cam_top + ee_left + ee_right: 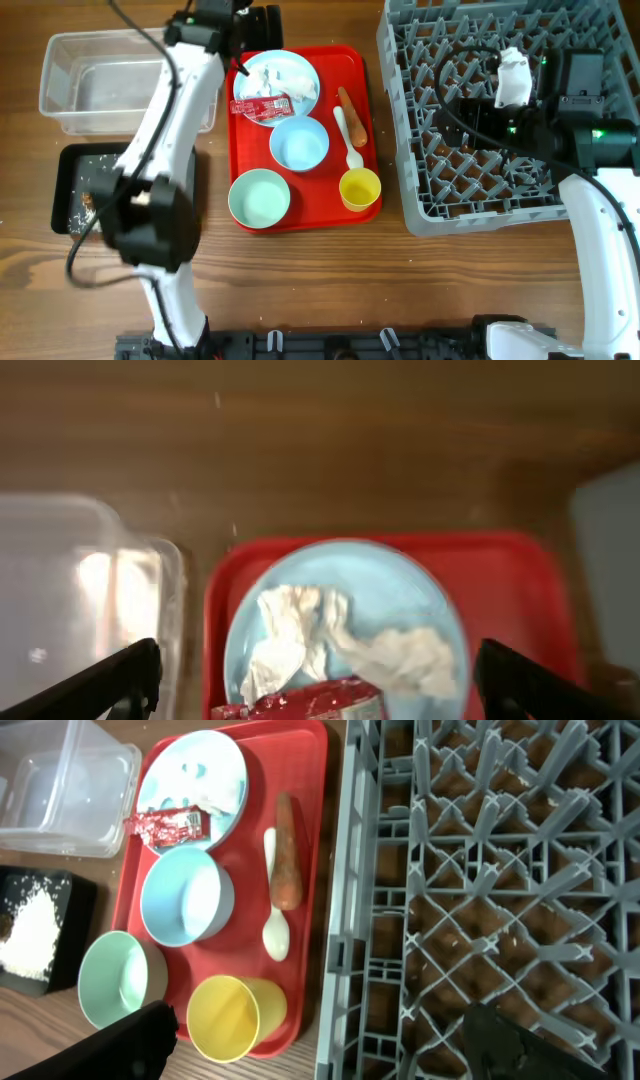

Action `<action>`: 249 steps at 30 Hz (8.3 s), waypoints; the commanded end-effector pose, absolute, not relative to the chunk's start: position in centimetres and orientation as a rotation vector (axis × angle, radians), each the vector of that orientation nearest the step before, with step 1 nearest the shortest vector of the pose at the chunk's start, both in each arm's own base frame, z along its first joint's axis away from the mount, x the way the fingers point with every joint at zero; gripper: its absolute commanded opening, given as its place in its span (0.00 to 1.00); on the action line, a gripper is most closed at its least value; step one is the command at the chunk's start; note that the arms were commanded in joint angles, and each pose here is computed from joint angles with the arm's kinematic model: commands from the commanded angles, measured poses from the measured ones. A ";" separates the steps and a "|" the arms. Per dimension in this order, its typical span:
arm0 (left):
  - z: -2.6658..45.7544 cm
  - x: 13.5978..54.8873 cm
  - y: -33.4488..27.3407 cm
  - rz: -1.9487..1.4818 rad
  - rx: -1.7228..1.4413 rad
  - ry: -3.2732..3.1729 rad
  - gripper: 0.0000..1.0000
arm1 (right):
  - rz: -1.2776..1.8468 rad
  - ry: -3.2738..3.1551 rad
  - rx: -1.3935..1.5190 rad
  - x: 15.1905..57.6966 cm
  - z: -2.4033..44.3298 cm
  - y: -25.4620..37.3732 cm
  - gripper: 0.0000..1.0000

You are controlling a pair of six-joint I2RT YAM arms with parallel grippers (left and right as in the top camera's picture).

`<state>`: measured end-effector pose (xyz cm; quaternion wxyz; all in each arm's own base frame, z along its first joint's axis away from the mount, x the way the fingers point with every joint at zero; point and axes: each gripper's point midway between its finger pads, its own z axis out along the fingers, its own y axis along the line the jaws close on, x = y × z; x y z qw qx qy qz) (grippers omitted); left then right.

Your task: Sort waste into correct bins and load items into the dishwasher rack

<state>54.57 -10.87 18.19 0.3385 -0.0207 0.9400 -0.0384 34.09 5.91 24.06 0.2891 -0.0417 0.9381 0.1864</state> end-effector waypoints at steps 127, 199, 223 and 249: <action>13.0 33.1 -25.6 -0.351 0.306 3.100 0.89 | 0.505 2.554 -0.085 34.9 22.7 5.9 0.94; 30.0 36.8 -18.4 -1.622 0.575 2.090 0.58 | 1.523 1.679 -0.814 32.7 35.8 17.2 0.37; 21.2 39.8 -12.9 -0.878 0.373 2.551 0.61 | -0.020 3.177 0.428 28.8 15.0 -1.1 0.43; 18.7 39.8 -12.9 -0.608 0.016 2.737 0.61 | 0.406 2.697 -0.181 40.3 21.2 17.3 0.80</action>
